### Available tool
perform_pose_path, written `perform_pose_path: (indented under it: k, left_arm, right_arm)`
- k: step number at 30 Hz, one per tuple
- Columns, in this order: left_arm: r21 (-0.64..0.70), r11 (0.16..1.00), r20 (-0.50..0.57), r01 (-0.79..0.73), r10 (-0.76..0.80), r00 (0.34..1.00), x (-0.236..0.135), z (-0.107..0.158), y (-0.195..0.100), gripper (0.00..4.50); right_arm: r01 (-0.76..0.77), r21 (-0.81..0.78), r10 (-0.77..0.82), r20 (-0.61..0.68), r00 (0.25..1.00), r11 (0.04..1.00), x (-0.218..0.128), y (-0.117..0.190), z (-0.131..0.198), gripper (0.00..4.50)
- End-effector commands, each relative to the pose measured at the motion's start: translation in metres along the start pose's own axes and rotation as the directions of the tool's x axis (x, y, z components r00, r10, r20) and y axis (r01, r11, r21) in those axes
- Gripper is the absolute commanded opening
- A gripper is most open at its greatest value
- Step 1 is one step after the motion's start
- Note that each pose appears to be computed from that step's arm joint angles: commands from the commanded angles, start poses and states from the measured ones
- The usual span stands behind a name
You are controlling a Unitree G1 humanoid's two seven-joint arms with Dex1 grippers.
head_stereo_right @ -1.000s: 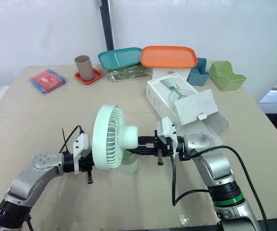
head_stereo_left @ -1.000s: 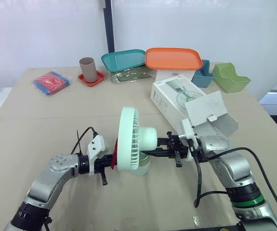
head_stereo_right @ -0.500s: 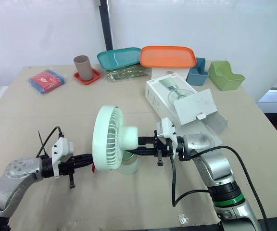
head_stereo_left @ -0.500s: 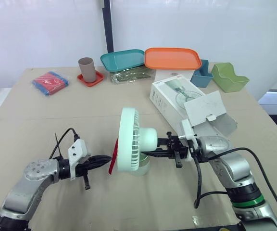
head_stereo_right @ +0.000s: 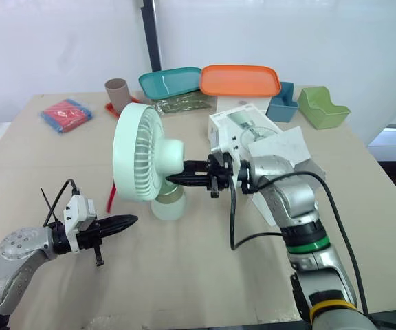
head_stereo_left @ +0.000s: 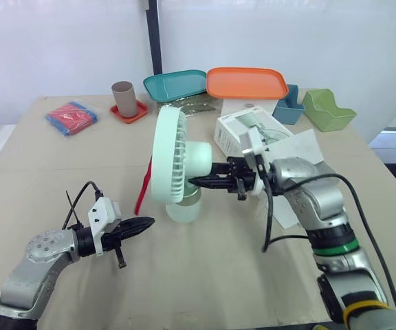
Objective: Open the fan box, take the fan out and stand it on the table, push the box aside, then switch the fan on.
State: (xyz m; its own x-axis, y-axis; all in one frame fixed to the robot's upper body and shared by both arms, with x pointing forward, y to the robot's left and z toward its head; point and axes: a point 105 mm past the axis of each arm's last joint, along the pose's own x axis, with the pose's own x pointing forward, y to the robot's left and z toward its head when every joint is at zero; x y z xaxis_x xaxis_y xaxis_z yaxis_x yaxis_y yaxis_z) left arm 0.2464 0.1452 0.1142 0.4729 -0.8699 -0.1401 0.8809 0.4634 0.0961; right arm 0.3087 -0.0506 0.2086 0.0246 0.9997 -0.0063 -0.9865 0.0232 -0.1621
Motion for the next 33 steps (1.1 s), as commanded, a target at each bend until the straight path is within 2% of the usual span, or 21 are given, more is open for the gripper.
perform_pose_path:
  k: [1, 6, 9, 22, 29, 31, 32, 33]
  left_arm:
    - [0.028, 0.997, 0.061, 0.065, -0.067, 0.996, 0.002, 0.019, -0.013, 0.03]
    - [0.126, 0.989, 0.111, 0.073, -0.087, 0.990, 0.002, 0.035, -0.021, 0.03]
    - [0.103, 0.993, 0.160, 0.059, -0.075, 0.984, -0.002, 0.046, -0.024, 0.03]
    - [-0.017, 0.999, 0.145, 0.027, -0.024, 0.989, -0.016, 0.045, -0.027, 0.03]
    - [-0.009, 0.999, 0.131, 0.033, -0.032, 0.991, -0.013, 0.043, -0.027, 0.03]
    - [-0.007, 0.999, 0.127, 0.033, -0.032, 0.991, -0.011, 0.042, -0.028, 0.00]
    - [-0.008, 0.999, 0.128, 0.032, -0.031, 0.991, -0.010, 0.042, -0.028, 0.00]
    - [-0.008, 0.999, 0.129, 0.032, -0.031, 0.991, -0.009, 0.042, -0.028, 0.00]
  right_arm:
    - [-0.044, -0.059, 0.046, 0.044, 0.998, 0.997, 0.006, -0.008, 0.015, 0.36]
    - [-0.077, -0.024, 0.077, 0.025, 0.997, 0.997, 0.014, -0.024, 0.001, 0.36]
    - [-0.113, -0.026, 0.113, 0.007, 0.994, 0.993, 0.015, -0.027, -0.006, 0.36]
    - [-0.172, -0.047, 0.171, -0.031, 0.985, 0.984, 0.015, -0.029, -0.020, 0.36]
    - [-0.172, -0.046, 0.170, -0.044, 0.984, 0.984, 0.013, -0.029, -0.024, 0.36]
    - [-0.170, -0.047, 0.168, -0.051, 0.985, 0.984, 0.012, -0.029, -0.025, 1.37]
    - [-0.171, -0.047, 0.168, -0.056, 0.984, 0.984, 0.012, -0.029, -0.026, 1.58]
    - [-0.171, -0.050, 0.168, -0.061, 0.984, 0.984, 0.011, -0.029, -0.026, 2.11]
